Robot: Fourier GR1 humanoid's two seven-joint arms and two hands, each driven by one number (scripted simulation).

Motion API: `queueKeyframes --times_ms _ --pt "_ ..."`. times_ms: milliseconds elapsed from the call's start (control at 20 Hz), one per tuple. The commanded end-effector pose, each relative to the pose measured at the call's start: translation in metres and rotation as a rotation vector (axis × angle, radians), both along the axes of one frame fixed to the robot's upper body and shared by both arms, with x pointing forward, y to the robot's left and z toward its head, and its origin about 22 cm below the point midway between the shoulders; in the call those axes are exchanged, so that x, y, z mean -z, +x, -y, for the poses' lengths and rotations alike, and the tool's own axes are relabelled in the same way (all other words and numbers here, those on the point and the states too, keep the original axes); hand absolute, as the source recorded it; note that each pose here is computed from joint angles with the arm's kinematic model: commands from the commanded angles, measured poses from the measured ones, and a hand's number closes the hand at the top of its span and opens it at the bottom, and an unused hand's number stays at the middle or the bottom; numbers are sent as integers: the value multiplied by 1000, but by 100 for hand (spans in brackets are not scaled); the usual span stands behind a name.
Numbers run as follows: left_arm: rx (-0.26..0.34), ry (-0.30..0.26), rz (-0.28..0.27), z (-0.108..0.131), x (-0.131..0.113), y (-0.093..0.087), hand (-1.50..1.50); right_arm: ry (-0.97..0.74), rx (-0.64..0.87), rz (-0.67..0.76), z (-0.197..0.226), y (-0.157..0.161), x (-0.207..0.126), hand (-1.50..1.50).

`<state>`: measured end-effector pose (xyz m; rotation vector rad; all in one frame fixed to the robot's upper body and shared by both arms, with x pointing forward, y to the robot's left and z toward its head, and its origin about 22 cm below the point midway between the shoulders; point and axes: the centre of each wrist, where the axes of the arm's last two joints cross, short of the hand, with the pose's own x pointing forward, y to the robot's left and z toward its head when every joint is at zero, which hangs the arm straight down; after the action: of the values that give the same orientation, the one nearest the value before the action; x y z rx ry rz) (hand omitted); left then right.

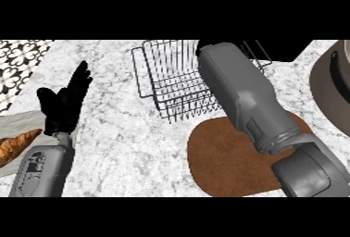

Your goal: Pick the cupcake from the cutting board and place it in the basket

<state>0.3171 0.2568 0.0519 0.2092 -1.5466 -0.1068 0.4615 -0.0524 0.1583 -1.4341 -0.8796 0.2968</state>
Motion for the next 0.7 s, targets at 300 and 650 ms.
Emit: queueKeyframes --times_ms 300,650 --pt "-68 13 -32 -18 11 -11 0 314 226 356 -10 -3 -19 -150" --pt "-67 10 -49 -17 17 -13 0 373 250 381 10 -6 17 -150"
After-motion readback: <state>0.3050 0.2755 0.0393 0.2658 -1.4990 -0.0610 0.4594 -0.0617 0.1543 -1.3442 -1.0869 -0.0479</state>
